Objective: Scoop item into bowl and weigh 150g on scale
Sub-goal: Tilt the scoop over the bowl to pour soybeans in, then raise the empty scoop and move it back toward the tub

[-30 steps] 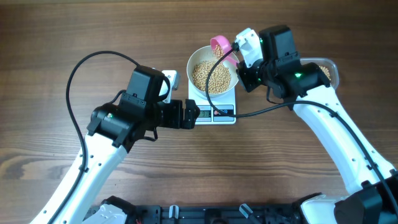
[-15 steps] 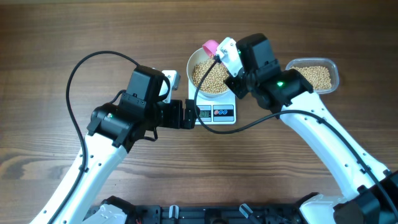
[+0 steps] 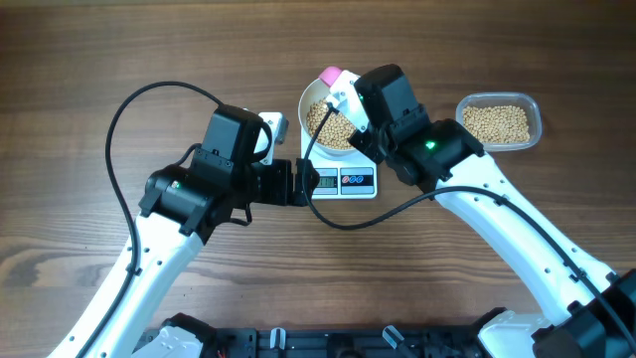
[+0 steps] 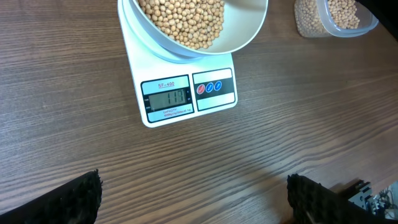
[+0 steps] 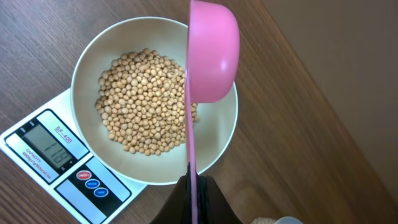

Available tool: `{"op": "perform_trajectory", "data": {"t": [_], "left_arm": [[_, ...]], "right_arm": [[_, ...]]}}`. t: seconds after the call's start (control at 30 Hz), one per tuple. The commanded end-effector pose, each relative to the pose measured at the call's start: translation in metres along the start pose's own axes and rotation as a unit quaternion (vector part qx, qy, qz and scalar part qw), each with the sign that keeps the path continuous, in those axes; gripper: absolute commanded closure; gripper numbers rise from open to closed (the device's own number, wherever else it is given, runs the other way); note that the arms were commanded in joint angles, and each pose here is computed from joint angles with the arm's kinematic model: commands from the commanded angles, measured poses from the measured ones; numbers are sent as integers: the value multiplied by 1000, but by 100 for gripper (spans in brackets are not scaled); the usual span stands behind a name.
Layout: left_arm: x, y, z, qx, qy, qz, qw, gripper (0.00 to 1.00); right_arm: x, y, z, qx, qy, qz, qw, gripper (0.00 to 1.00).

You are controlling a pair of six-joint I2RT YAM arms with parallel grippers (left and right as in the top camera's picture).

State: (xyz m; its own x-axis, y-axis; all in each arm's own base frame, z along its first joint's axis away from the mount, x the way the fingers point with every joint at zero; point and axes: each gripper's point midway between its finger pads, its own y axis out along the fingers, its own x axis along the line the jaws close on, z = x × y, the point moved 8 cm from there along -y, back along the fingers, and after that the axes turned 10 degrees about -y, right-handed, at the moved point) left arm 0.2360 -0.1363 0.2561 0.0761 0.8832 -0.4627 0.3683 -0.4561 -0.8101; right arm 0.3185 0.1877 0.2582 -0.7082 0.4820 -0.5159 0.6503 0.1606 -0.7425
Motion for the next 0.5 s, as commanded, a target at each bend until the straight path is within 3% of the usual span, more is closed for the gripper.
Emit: {"op": "perform_trajectory", "data": {"t": [0.0,0.27,0.47], "left_arm": [[-1,2,2,6,12,3,1000,0],[-1,2,2,6,12,3,1000,0],[-1,2,2,6,12,3,1000,0]], "right_arm": [[-6,-9,-4,-11,61,15,998,96],[5,-8,-1,-22,187,-77,979,96],[-21,-9,17,-55,268,-133,953,96]]}}
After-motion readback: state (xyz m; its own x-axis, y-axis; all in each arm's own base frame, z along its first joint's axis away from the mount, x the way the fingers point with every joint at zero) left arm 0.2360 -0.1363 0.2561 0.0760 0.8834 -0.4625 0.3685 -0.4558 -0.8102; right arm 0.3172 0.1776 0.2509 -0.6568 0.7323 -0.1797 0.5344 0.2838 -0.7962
